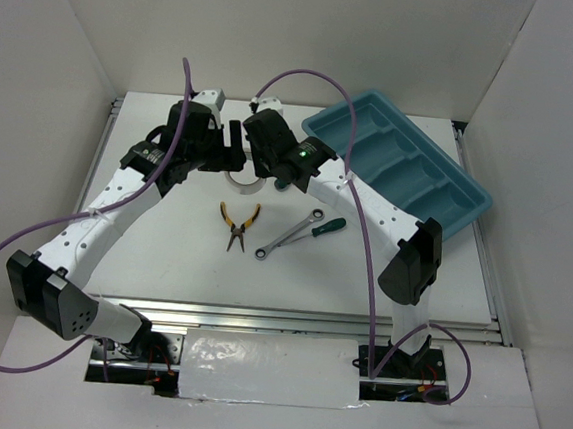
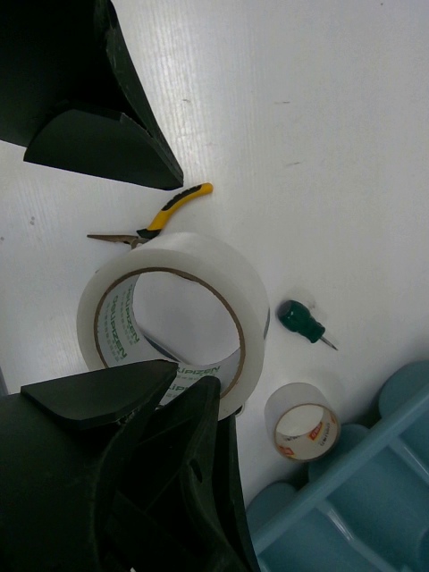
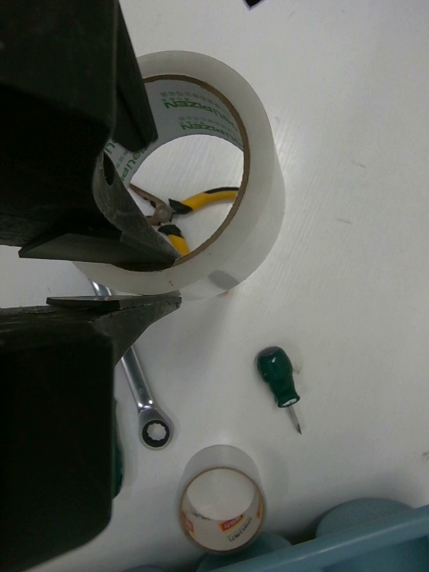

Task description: Sort the tools into containers

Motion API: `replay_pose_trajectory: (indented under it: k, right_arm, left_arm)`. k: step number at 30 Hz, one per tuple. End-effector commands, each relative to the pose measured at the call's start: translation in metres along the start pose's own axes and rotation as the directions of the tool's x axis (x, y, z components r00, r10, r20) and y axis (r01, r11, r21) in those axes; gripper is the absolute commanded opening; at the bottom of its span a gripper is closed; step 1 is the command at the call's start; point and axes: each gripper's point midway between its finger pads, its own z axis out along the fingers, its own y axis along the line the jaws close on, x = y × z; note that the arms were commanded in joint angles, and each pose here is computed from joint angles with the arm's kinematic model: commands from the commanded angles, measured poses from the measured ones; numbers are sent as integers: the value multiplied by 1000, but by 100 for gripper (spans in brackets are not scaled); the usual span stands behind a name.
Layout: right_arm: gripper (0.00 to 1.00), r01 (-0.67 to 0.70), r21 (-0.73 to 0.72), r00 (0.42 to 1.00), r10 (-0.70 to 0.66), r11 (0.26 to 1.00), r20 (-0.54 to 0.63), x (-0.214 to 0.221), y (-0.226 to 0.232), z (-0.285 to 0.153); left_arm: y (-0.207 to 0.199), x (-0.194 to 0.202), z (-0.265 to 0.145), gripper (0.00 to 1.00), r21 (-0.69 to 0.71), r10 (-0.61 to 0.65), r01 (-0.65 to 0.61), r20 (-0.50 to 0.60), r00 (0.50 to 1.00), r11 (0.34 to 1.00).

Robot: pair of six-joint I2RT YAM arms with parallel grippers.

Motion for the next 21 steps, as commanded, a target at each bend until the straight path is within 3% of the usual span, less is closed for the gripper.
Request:
replay_pose_trajectory:
  k: [1, 7, 9, 15, 19, 21]
  right_arm:
    - [0, -6, 44, 999, 3, 999, 53, -17, -16, -12]
    - [0, -64, 190, 994, 46, 980, 95, -40, -100, -6]
    - [0, -109, 283, 987, 70, 953, 145, -56, -153, -2]
    - [0, -271, 423, 929, 121, 865, 349, -109, -288, 12]
    - [0, -289, 452, 866, 29, 844, 499, -148, -341, 29]
    - [0, -280, 512, 860, -25, 812, 510, -150, -362, 45]
  left_arm:
    - [-6, -26, -23, 91, 81, -7, -2, 102, 995, 997]
    - [50, -31, -38, 91, -18, -8, 10, 112, 994, 1000]
    - [83, -31, -39, 91, -74, -31, 40, 122, 992, 996]
    - [117, -17, -33, 91, -97, -82, 91, 100, 992, 991]
    - [122, -6, -23, 91, -100, -111, 118, 76, 991, 988]
    - [123, -4, -20, 90, -100, -121, 127, 69, 990, 987]
